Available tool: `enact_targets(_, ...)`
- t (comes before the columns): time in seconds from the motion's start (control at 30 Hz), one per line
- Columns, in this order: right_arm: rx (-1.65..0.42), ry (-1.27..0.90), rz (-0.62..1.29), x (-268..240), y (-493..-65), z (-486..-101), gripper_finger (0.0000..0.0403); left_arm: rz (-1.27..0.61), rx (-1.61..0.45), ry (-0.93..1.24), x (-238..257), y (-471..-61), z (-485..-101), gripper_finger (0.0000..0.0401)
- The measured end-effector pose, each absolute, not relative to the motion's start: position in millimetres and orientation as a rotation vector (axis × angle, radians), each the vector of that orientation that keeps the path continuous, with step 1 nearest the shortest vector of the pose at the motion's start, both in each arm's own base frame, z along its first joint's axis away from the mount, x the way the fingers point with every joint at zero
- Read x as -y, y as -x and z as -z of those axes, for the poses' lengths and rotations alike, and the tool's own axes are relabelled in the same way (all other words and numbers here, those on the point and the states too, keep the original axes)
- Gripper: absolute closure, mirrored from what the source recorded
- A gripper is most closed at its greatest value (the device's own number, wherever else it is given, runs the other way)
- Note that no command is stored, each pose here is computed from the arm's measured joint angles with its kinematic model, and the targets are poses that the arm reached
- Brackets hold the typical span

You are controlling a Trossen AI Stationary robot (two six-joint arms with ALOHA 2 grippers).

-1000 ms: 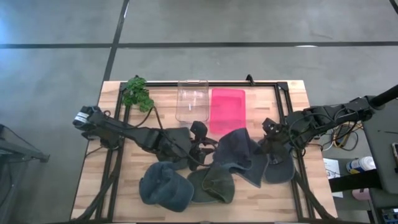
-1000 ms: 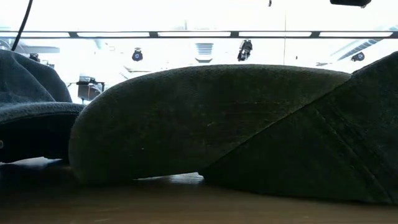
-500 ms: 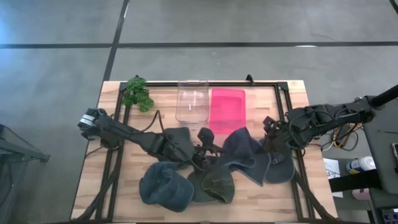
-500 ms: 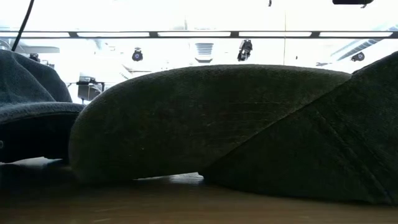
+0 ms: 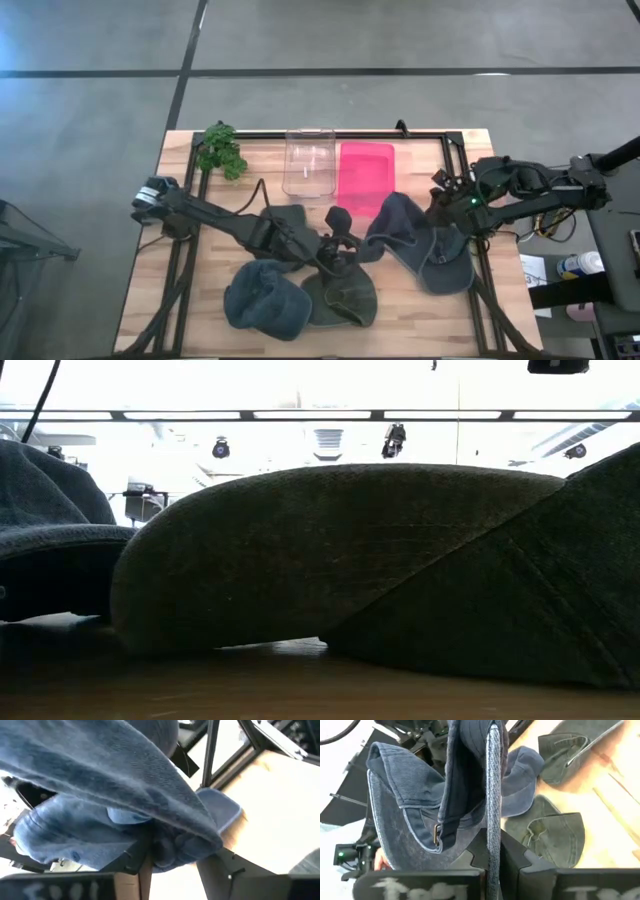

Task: Pick & Place hat
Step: Put the middle blue cap into the transparent bin

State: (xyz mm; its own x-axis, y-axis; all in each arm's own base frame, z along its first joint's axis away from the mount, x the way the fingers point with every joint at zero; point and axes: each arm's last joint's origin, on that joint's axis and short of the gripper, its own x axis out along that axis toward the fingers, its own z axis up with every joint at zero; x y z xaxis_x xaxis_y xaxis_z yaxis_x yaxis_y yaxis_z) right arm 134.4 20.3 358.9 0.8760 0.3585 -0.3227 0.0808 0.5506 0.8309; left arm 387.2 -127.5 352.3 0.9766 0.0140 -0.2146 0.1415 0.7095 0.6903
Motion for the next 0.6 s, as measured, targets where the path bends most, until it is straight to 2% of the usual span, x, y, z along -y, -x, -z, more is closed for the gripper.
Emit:
enact_targets(0.17,-0.548,-0.999,-0.172,-22,-142,-349,0.0390,0.049,-0.151,-0.760,131,-394,-352,0.0320)
enact_targets(0.33,-0.572,-0.990,-0.169,-22,-147,-346,0.0390,0.042,-0.185,-0.768,130,-395,-347,0.0369)
enact_targets(0.5,-0.571,-0.992,-0.167,-22,-145,-346,0.0385,0.004,-0.284,-0.773,127,-392,-340,0.0375)
enact_targets(0.6,-0.571,-1.008,-0.160,-21,-144,-346,0.0360,0.011,-0.341,-0.777,126,-389,-336,0.0375)
